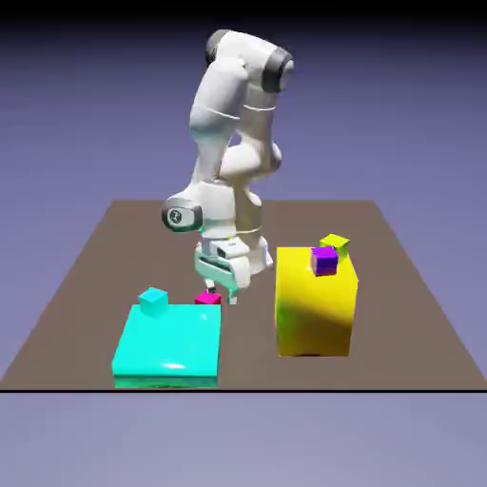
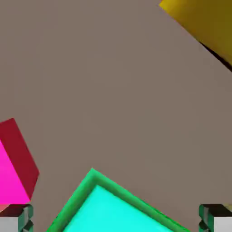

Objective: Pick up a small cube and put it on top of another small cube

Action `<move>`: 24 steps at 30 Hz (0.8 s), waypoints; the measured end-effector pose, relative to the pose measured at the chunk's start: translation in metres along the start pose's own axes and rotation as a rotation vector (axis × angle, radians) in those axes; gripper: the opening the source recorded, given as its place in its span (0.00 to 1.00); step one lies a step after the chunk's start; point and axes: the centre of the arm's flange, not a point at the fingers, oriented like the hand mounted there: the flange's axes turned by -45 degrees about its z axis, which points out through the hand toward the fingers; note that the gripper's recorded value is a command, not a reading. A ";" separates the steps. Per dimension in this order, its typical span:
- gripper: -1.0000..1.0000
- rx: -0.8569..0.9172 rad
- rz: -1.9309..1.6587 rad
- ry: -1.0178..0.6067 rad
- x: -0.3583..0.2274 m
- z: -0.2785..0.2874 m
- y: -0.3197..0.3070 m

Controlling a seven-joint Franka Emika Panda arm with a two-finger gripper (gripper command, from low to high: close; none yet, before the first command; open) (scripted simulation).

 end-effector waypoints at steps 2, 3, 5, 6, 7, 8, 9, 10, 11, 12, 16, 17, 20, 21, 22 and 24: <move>0.50 0.046 -0.105 0.023 0.003 -0.002 -0.016; 0.50 0.069 -0.156 0.036 0.005 -0.004 -0.024; 0.50 0.101 -0.225 0.054 0.007 -0.007 -0.034; 0.50 0.101 -0.225 0.054 0.007 -0.007 -0.034; 0.50 0.091 -0.226 0.052 0.007 -0.004 -0.032; 0.50 0.082 -0.227 0.049 0.008 0.000 -0.030; 0.50 0.073 -0.228 0.046 0.008 0.004 -0.028; 0.50 0.066 -0.229 0.043 0.008 0.007 -0.026; 0.50 0.059 -0.229 0.040 0.009 0.010 -0.024; 0.50 0.052 -0.229 0.037 0.009 0.014 -0.023; 0.50 0.036 -0.229 0.025 0.008 0.025 -0.018; 0.50 0.033 -0.228 0.022 0.008 0.028 -0.017; 0.50 0.030 -0.227 0.015 0.008 0.035 -0.016; 0.50 0.030 -0.227 0.013 0.007 0.037 -0.016; 0.50 0.031 -0.226 0.012 0.007 0.039 -0.016; 0.50 0.035 -0.225 0.010 0.007 0.043 -0.017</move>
